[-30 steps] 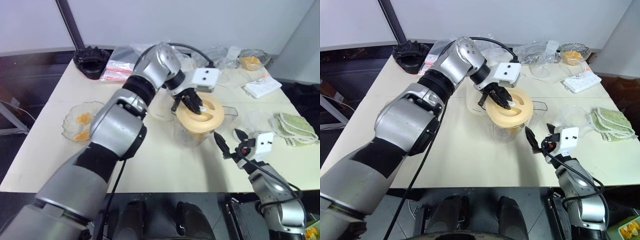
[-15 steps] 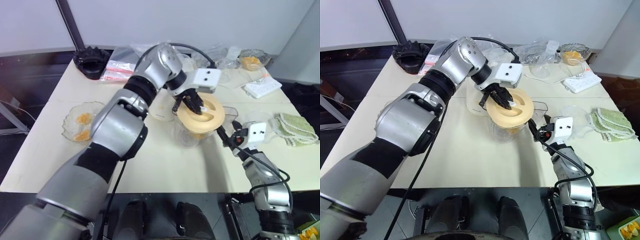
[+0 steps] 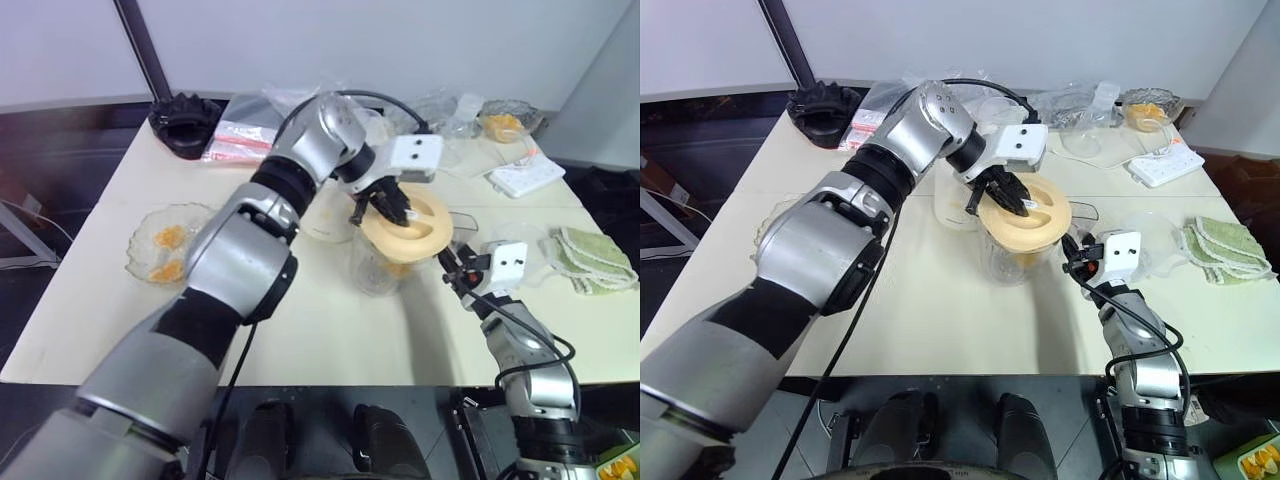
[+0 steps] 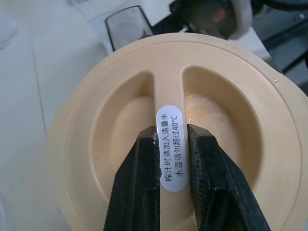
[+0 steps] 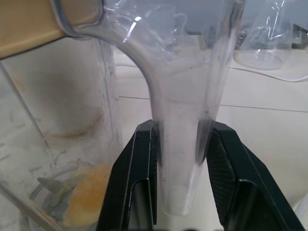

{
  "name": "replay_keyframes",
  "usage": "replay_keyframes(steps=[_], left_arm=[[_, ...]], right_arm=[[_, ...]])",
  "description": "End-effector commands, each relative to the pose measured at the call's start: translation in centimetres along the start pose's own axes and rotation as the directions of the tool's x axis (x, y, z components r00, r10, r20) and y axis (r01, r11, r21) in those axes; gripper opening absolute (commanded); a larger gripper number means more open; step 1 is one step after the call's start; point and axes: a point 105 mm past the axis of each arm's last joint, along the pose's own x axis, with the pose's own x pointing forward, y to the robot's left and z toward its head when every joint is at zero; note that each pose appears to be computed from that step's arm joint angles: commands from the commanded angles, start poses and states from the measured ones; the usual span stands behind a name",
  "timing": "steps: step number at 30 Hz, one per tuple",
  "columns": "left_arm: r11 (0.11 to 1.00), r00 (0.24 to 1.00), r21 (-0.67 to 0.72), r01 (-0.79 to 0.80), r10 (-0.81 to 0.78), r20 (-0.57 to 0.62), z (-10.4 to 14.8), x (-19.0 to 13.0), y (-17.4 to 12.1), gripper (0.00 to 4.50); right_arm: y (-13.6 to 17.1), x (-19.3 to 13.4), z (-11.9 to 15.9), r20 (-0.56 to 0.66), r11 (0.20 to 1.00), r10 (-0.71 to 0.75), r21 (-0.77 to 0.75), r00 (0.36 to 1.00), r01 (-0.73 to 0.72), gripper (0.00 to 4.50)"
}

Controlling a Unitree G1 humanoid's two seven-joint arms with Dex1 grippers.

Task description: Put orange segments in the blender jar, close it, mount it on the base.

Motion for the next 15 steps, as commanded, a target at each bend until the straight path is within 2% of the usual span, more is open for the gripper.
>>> replay_keyframes(steps=[1,9,15], left_arm=[[0.971,0.989,-0.196,-0.133,0.119,-0.082,-3.7,2.9,0.1,0.25],[0.925,0.987,-0.348,-0.155,0.133,-0.086,-4.9,4.5,-0.7,0.25],[0.925,0.985,-0.341,-0.167,0.138,-0.106,-5.6,4.6,-0.8,0.25]], right_arm=[[0.8,0.1,1.6,0.064,1.0,0.028,-0.012,0.998,-0.027,0.86],[1.1,0.3,1.6,0.064,0.999,0.032,-0.006,0.997,-0.031,0.86],[0.9,0.4,1.5,0.06,0.999,0.041,-0.013,0.997,-0.04,0.86]])
